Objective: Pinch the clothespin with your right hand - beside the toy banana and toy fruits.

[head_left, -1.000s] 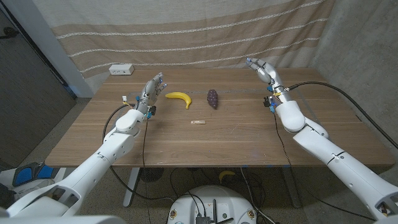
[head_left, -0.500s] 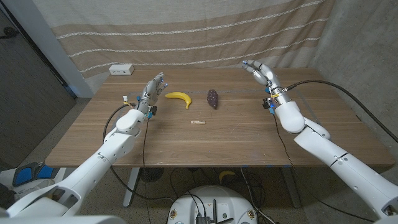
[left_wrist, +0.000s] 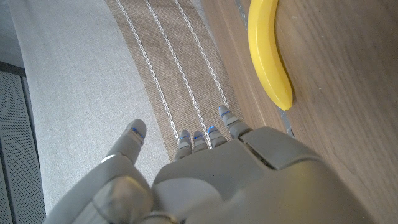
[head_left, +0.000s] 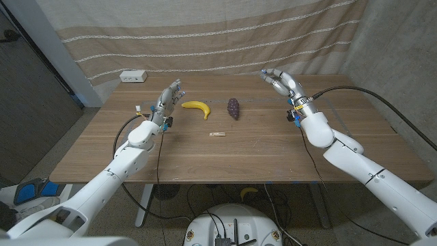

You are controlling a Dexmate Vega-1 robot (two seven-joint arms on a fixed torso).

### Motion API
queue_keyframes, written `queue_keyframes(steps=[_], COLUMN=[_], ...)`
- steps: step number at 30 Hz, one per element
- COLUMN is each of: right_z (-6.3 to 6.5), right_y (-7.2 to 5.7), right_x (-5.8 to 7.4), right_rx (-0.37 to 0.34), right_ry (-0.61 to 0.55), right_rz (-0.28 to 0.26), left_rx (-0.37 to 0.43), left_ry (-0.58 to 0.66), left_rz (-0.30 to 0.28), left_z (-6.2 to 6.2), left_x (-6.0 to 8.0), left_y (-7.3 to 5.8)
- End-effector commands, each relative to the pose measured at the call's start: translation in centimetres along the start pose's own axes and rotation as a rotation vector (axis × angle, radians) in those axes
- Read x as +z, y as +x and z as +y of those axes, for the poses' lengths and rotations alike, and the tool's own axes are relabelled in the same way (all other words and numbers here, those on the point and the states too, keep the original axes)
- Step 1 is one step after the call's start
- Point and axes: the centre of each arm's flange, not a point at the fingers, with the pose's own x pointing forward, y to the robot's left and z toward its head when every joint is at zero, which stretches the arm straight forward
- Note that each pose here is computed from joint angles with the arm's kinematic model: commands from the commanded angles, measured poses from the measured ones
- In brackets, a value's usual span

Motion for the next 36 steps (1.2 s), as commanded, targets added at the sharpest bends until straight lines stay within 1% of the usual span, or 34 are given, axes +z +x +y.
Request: queue_keyframes(steps=[1,13,19,28,36], right_z=[0.6,1.7,2.6,2.9,3.7], right_y=[-0.3,-0.7,-0.7,-0.7,-0.7], right_x=[1.0,2.3,2.8,3.2,3.8], right_rx=[0.030,0.076,0.115,0.131,0.158], right_ry=[-0.060,-0.108,-0.127,-0.145,-0.164], right_rz=[-0.028,-0.067,-0.084,-0.099,-0.115], left_rx=[0.001,0.008,0.011,0.013,0.014], left_ry=[0.002,0.002,-0.001,0.002,-0.003], left_rz=[-0.006,-0.010,-0.011,-0.011,-0.013], left_z=[-0.3,-0.6,-0.6,-0.6,-0.5], left_x=[0.2,0.3,0.3,0.3,0.2], left_y=[-0.4,-1.1,-1.3,-1.7,-1.8])
